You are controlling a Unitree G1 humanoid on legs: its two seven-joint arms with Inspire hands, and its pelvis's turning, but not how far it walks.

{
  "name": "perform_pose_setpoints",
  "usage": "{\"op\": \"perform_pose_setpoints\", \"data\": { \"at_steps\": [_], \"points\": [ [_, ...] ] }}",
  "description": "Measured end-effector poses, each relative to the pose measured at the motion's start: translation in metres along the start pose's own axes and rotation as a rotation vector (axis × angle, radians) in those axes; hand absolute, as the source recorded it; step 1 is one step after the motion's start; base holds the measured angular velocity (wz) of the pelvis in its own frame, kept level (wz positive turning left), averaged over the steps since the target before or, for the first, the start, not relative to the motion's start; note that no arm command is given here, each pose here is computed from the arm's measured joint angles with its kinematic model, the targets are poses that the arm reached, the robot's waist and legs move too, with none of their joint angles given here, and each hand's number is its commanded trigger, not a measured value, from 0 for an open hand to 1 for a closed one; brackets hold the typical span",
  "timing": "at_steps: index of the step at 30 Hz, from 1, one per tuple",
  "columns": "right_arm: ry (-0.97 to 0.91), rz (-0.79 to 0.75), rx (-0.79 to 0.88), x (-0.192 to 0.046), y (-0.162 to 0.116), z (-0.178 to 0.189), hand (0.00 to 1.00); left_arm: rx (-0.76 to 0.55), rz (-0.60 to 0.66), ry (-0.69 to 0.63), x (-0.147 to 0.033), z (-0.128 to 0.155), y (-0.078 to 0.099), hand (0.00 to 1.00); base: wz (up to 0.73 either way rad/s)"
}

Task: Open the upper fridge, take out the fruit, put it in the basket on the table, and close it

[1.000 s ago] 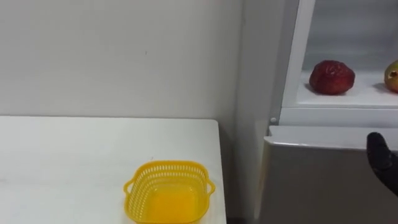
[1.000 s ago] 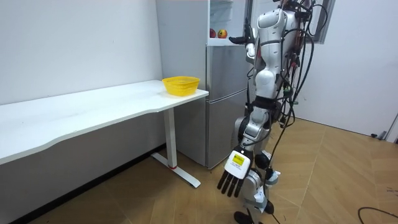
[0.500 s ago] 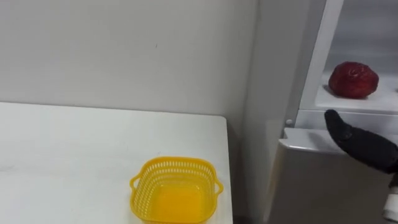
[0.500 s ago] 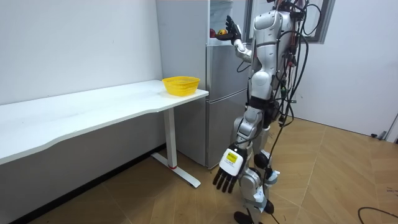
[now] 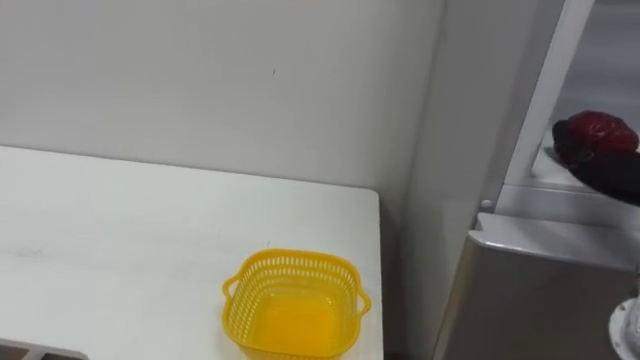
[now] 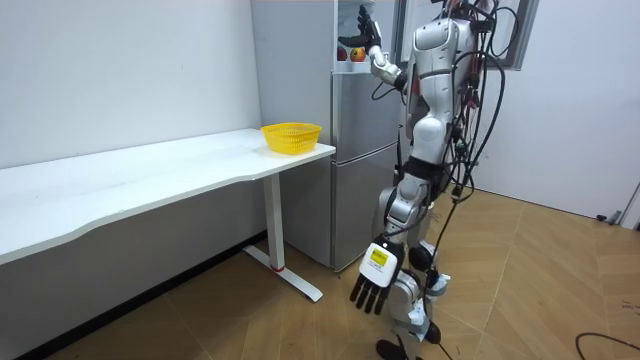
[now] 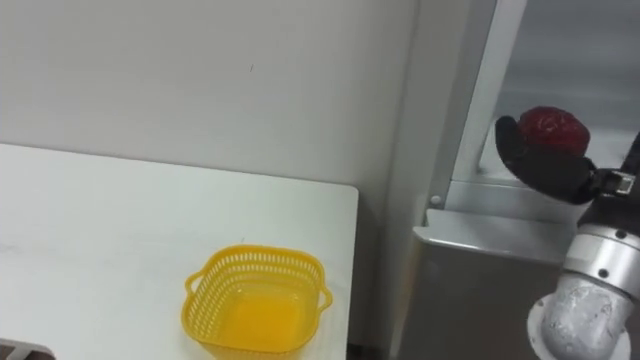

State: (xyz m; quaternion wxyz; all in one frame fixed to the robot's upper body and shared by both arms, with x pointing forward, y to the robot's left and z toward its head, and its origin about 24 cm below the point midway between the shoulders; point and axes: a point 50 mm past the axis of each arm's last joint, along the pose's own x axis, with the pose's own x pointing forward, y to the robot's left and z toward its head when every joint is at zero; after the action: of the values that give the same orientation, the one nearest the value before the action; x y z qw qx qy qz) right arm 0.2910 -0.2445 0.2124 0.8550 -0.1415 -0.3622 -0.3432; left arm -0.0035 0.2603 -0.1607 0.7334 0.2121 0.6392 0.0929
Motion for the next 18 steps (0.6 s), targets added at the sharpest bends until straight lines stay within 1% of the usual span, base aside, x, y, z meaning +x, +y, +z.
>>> {"op": "perform_pose_setpoints", "data": {
  "at_steps": [3,8,13,18],
  "points": [
    [-0.012,-0.011,0.008,0.007,-0.003,0.003,0.0,0.003,0.005,-0.011,-0.001,-0.001,0.001,0.0,0.0],
    [-0.011,0.004,0.01,0.011,-0.003,0.003,0.0,-0.013,0.004,-0.002,-0.001,-0.004,0.003,0.0,0.02],
    [0.048,0.032,-0.023,0.013,-0.005,-0.01,0.0,-0.01,-0.037,0.004,-0.001,-0.004,0.002,0.0,0.0],
    [0.093,0.094,-0.062,0.012,-0.004,-0.022,0.0,-0.008,-0.069,-0.005,0.0,0.0,0.003,0.0,0.0]
  ]
}}
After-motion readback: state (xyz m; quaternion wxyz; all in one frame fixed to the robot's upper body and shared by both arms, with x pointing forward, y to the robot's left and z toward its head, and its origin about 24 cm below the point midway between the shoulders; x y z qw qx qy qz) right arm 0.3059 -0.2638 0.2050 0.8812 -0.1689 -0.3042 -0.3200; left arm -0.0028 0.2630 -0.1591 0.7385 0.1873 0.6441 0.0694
